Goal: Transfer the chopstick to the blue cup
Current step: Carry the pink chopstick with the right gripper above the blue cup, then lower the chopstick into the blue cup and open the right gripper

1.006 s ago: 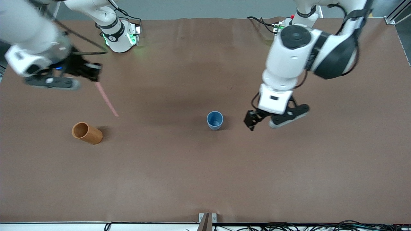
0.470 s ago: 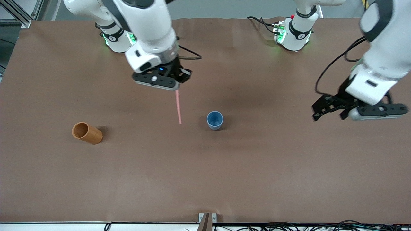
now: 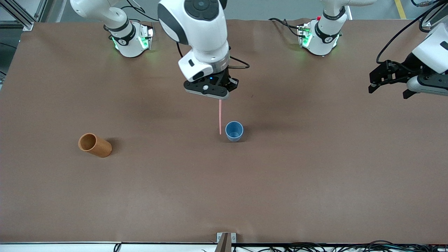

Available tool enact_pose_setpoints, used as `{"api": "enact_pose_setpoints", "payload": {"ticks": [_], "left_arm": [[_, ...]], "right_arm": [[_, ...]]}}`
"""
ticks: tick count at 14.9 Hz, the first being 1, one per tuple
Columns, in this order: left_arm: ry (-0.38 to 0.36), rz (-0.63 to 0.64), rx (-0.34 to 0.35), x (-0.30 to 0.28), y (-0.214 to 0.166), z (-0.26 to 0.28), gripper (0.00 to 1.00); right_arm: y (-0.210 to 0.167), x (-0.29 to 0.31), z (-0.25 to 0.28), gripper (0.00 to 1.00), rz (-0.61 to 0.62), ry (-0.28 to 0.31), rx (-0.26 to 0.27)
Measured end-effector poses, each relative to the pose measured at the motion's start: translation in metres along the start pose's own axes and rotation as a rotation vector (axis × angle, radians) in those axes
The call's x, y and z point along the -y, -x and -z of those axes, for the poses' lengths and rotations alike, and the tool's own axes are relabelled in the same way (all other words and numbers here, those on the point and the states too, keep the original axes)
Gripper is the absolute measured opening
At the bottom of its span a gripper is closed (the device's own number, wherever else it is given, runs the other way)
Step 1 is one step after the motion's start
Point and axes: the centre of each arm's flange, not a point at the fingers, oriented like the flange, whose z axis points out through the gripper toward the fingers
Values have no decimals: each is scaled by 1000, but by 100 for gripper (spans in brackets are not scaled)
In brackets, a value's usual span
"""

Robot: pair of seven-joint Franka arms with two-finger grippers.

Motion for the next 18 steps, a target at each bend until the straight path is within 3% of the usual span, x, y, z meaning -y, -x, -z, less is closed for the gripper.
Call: {"api": "enact_pose_setpoints", "payload": {"ticks": [4,14,18], "left_arm": [[0,58,28,2,1,-6,100],[1,53,38,-4,5,-2,100],[1,56,38,-2,5,-1,100]], "right_arm": [[14,14,-23,9,6,1,44],[17,34,-60,12,16,-25,39],[13,35,-58,41,11,-43,27]]}}
